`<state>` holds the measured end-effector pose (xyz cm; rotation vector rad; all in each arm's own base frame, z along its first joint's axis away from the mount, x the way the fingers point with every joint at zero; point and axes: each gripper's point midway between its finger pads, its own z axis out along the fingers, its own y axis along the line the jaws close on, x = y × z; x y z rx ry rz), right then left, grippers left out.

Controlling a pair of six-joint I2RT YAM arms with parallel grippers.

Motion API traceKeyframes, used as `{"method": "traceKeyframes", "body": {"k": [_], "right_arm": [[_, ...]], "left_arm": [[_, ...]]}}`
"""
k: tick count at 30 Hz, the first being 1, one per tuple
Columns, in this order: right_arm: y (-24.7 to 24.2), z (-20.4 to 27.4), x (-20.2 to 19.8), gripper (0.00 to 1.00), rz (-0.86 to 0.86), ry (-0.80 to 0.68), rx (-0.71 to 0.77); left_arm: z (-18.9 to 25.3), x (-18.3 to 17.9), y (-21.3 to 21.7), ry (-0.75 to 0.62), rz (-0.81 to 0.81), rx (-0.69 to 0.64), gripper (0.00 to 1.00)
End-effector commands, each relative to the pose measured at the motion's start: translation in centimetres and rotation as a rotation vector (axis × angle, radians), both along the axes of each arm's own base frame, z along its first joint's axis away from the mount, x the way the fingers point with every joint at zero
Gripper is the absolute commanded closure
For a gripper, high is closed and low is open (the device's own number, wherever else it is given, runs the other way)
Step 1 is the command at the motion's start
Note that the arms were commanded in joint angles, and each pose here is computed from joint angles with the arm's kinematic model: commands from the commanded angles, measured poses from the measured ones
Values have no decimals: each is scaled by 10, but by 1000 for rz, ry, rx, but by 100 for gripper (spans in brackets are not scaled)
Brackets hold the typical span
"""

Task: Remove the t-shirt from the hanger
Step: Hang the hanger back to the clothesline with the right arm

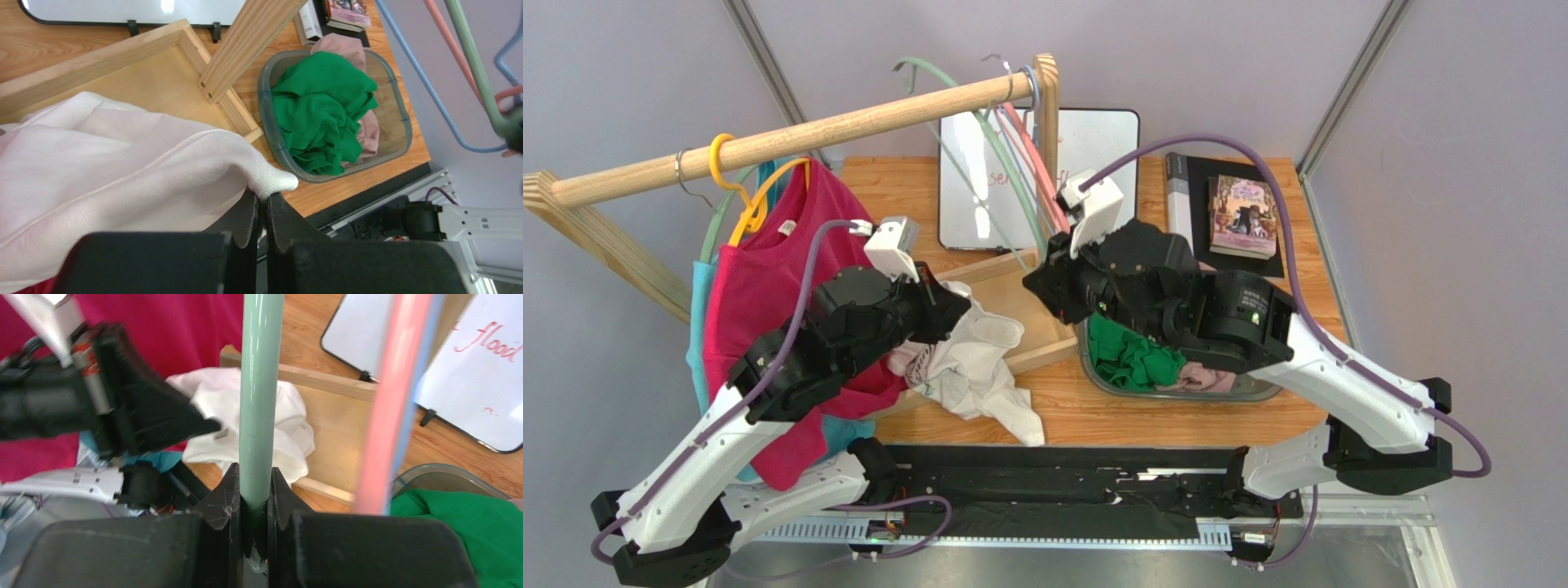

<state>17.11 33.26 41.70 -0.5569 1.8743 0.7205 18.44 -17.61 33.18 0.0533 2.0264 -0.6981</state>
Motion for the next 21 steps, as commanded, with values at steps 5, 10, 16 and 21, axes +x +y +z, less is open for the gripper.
{"method": "traceKeyframes", "body": {"k": [5,10,16,21], "right_arm": [[-6,14,24,100,-60,79,132],[-2,-5,24,100,-61,114,97],[-4,-17,19,100,-63,148,106],[-5,-18,16,89,-50,148,101]], "left_arm": [[25,-13,-8,-37,-68,-117,100],[32,-16,-7,-53,-79,-144,100],[40,-20,-7,-67,-96,-158,100],[37,-20,-9,-59,-98,-159,100]]}}
